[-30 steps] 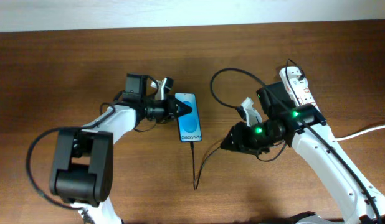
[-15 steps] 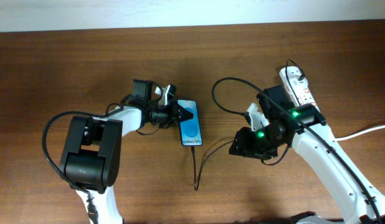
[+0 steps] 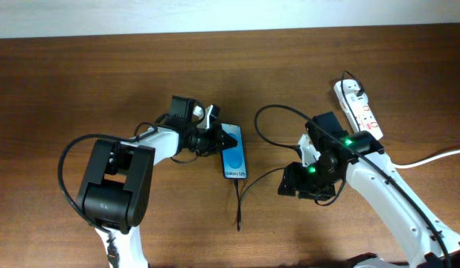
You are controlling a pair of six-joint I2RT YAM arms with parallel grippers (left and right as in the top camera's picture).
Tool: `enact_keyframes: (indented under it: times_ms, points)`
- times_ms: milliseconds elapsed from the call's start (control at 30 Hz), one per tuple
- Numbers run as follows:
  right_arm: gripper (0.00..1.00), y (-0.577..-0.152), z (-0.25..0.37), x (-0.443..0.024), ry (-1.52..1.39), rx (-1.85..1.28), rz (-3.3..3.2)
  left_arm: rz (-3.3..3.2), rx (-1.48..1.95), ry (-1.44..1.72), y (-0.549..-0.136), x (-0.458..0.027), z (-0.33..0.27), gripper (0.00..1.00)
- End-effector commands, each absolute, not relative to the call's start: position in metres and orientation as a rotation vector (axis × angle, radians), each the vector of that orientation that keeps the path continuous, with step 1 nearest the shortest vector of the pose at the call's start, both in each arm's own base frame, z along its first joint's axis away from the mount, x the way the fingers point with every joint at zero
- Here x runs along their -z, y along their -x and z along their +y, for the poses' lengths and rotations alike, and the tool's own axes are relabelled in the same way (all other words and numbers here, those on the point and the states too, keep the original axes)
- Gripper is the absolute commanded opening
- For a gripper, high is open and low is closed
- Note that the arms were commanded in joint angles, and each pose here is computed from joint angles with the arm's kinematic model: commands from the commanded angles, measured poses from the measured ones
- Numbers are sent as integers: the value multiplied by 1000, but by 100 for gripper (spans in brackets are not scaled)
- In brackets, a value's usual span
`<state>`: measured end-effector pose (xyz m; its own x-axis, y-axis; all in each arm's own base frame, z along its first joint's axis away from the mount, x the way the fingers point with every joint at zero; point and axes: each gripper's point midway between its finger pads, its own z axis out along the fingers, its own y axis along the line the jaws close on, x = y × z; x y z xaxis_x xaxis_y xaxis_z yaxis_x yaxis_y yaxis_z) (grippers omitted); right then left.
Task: Plug charger to phone and switch on socket
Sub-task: 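Lay the phone flat on the table with the left gripper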
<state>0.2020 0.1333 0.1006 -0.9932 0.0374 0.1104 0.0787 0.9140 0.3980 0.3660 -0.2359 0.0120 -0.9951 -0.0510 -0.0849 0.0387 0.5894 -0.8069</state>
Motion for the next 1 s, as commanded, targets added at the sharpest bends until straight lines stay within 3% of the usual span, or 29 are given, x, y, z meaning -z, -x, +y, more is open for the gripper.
enact_keyframes:
  times_ms: [0,467,567,667,833,967]
  points:
    - [58,-200,130,-99,75,601,-2989,2744,1149,9,-376,11,-219,2]
    - [58,-200,130,-99,75,601,-2988,2807,1088,56,-368,20,-211,24]
    - [70,-200,130,-99,75,601,-2988,2806,1087,63,-369,20,-209,30]
    - [91,-199,130,-99,76,598,-2985,2811,1085,69,-369,21,-208,35]
    - [100,-199,130,-99,76,599,-2986,2858,1012,104,-364,28,-200,43]
    - [99,-199,130,-99,75,599,-2986,2878,994,117,-361,31,-197,43]
